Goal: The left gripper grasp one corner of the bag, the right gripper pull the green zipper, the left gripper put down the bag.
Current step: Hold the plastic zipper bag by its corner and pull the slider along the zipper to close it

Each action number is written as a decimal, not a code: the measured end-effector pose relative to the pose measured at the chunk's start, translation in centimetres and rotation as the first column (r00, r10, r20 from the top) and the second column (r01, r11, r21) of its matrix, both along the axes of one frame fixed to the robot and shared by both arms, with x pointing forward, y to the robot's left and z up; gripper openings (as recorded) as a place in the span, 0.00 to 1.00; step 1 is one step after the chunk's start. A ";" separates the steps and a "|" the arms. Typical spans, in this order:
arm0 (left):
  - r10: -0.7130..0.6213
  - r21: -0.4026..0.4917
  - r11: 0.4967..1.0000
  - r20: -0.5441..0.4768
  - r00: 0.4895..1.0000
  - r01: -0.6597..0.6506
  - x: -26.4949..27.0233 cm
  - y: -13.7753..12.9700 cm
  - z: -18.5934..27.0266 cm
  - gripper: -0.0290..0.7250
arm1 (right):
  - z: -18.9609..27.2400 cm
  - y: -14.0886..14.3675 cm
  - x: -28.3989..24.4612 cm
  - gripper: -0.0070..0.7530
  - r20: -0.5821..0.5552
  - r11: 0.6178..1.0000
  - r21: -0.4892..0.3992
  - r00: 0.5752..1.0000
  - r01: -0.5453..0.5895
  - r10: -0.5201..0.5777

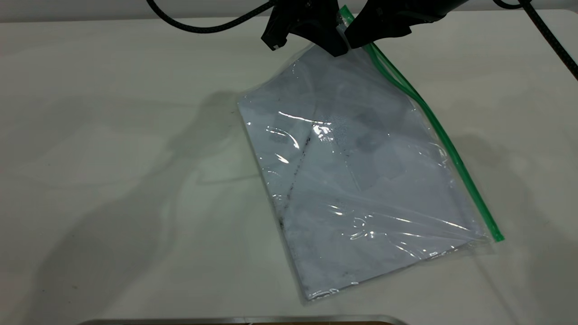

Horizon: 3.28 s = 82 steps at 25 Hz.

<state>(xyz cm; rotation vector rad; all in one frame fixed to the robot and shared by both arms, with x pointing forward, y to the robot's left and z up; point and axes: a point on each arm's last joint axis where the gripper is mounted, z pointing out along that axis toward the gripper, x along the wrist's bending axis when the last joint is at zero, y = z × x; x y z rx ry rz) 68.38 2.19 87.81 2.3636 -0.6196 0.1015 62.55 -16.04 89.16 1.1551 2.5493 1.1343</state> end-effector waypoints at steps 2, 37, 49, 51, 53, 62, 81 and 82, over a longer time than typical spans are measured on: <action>0.001 -0.002 1.000 0.000 1.000 -0.001 0.0 0.0 0.0 0.11 | 0.0 0.0 0.0 0.63 0.000 1.000 0.000 1.000 0.000 0.000; 0.054 -0.059 0.997 -0.042 0.998 -0.056 0.8 1.1 0.3 0.11 | -0.3 -0.5 -0.2 0.06 -0.083 0.999 -0.044 0.996 0.026 -0.030; 0.083 -0.081 0.993 -0.074 0.994 -0.089 1.1 1.6 0.5 0.11 | -0.7 -2.1 -0.2 0.06 -0.122 0.993 -0.106 0.991 0.042 -0.055; 0.096 -0.085 0.991 -0.086 0.992 -0.104 1.3 2.0 0.7 0.11 | -0.8 -2.4 -0.2 0.06 -0.137 0.991 -0.127 0.989 0.040 -0.057; 0.111 -0.087 0.989 -0.098 0.989 -0.119 1.6 2.3 1.0 0.11 | -1.0 -2.7 -0.4 0.06 -0.161 0.989 -0.144 0.985 0.031 -0.054; 0.209 0.029 0.978 -0.108 0.972 -0.208 3.0 5.3 1.0 0.11 | -1.7 -4.2 -2.0 0.06 -0.339 0.971 -0.230 0.940 -0.062 -0.020; 0.299 0.303 0.924 -0.195 0.934 -0.232 2.1 7.4 0.0 0.11 | -1.9 -5.3 -4.9 0.06 -0.608 0.927 -0.302 0.794 -0.221 -0.009; 0.298 0.303 0.924 -0.196 0.934 -0.231 2.1 7.4 0.0 0.11 | -1.9 -5.3 -4.9 0.06 -0.608 0.928 -0.303 0.794 -0.219 -0.011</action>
